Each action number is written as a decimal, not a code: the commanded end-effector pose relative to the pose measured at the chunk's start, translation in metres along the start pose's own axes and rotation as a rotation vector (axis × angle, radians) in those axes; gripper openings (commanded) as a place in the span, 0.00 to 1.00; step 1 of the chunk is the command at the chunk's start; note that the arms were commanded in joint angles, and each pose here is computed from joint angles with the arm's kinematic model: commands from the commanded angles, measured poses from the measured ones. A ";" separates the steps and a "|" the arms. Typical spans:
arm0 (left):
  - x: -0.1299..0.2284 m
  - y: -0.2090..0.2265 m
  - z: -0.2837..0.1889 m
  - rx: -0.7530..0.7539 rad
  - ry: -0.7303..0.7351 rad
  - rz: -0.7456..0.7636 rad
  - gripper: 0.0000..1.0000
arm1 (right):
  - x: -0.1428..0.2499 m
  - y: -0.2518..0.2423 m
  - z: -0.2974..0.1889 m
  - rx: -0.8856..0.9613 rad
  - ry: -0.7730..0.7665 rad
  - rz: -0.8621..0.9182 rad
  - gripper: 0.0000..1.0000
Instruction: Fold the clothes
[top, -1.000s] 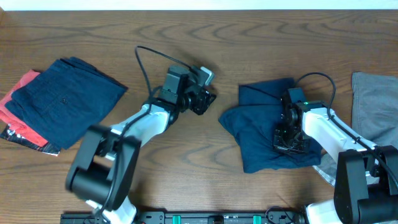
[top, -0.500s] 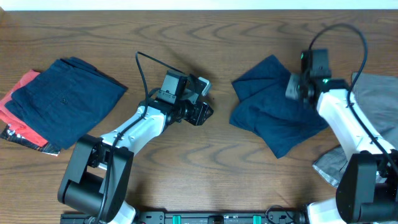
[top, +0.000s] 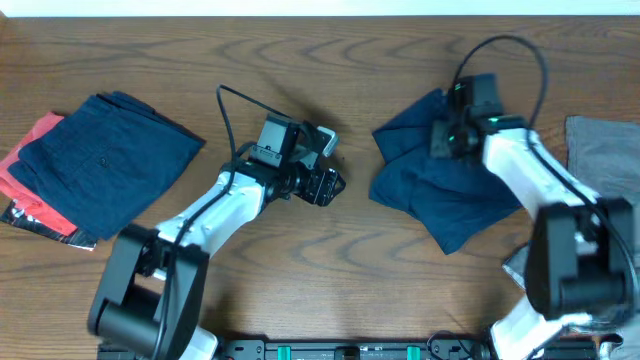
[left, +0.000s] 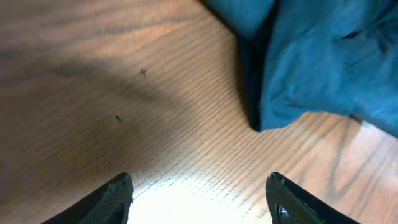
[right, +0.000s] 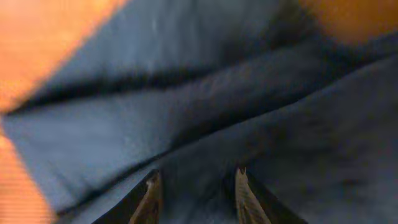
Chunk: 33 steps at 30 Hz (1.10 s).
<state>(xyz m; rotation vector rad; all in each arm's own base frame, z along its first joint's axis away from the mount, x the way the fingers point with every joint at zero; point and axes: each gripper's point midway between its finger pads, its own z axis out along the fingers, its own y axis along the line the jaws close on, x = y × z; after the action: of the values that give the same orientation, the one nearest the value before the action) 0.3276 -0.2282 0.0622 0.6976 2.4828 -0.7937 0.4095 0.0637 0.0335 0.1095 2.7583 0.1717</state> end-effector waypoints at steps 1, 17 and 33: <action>-0.017 -0.012 -0.021 0.008 -0.062 0.032 0.83 | 0.031 0.018 0.022 -0.053 0.112 -0.049 0.38; 0.001 -0.004 -0.037 -0.012 0.002 -0.043 0.98 | 0.149 0.081 -0.018 -0.049 0.491 -0.300 0.16; 0.048 -0.036 -0.044 0.146 0.192 -0.171 0.98 | 0.079 0.029 -0.102 -0.006 0.188 -0.121 0.59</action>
<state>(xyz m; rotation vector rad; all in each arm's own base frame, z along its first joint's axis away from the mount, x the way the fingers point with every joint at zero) 0.2584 -0.2023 0.0724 0.6191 2.7568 -0.9455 0.3034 0.0948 0.1091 -0.0899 2.9070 0.1852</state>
